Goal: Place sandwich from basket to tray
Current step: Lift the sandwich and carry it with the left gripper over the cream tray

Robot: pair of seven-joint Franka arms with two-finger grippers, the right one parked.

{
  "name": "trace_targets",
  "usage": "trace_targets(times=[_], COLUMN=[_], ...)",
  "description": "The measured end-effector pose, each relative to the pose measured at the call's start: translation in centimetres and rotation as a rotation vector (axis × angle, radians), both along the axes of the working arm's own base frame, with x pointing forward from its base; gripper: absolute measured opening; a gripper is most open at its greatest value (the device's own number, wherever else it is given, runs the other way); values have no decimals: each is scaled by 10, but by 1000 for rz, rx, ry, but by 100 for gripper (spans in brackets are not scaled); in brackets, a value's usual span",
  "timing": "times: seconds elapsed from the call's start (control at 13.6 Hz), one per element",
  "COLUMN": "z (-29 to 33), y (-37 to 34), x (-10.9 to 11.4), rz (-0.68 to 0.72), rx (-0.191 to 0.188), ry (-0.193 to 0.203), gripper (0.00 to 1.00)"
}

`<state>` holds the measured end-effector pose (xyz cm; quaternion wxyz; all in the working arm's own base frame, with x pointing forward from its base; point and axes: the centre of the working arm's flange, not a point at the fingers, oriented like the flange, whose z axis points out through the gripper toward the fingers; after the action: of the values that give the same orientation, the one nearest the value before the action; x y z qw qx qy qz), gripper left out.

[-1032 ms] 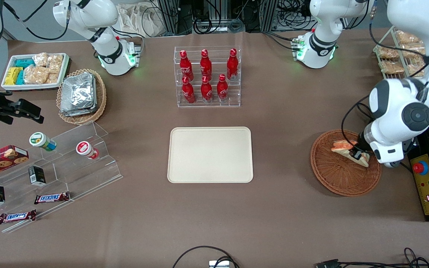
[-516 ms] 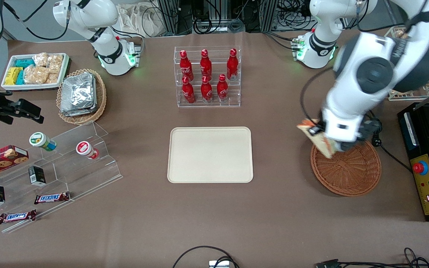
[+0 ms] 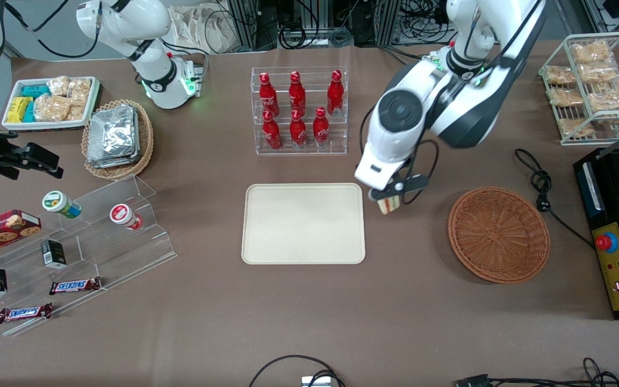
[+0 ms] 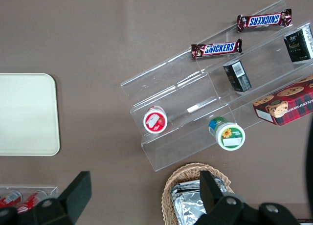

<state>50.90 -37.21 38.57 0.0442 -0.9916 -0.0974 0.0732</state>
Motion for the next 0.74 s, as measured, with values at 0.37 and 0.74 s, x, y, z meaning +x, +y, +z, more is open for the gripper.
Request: trace_targets(times=[0.37,0.74], z=[-81,-123], y=[-43,-69], x=[-4,-11], rz=[-48,-124], rx=[15,35], ry=[-67,-184], gripper=[16,16])
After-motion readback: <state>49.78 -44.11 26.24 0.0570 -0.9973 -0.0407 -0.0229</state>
